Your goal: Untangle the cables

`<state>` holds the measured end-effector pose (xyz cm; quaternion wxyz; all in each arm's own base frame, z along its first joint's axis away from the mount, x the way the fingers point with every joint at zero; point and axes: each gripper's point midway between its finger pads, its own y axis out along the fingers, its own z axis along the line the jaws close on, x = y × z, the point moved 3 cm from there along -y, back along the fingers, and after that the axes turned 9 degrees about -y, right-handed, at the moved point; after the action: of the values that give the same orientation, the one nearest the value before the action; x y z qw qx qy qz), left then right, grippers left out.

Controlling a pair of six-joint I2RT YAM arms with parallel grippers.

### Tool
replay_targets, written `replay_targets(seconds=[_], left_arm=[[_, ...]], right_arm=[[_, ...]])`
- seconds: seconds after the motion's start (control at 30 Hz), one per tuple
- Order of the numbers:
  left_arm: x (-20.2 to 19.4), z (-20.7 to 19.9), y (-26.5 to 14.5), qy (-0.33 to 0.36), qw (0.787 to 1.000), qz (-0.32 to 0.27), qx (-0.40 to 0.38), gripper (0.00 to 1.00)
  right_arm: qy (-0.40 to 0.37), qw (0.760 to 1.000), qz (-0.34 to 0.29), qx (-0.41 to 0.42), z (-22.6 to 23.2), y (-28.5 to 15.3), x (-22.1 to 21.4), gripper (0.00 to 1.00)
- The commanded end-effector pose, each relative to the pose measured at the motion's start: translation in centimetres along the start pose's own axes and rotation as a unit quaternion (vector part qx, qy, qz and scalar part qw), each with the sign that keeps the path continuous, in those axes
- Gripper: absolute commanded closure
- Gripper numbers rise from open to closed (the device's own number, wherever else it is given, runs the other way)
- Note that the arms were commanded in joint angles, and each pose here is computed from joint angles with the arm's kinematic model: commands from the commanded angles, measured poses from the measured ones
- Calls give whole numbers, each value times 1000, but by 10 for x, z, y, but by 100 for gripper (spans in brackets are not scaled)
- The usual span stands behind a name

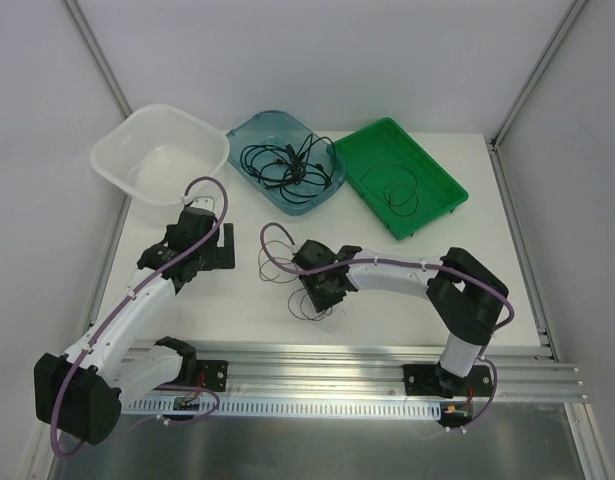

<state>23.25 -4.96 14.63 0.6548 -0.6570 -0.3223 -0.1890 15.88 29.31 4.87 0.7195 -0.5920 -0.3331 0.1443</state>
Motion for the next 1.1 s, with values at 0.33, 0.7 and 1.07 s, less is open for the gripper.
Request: replay_targets(seconds=[0.33, 0.7, 1.07], left_arm=[[0, -3, 2, 0, 1000, 5, -15, 1], [-2, -4, 4, 0, 1000, 11, -15, 1], [-3, -4, 5, 0, 1000, 16, -16, 1]], right_arm=[[-71, 985, -128, -96, -21, -151, 62, 99], [-118, 925, -339, -126, -44, -346, 91, 99], [-75, 838, -534, -82, -49, -411, 116, 99]])
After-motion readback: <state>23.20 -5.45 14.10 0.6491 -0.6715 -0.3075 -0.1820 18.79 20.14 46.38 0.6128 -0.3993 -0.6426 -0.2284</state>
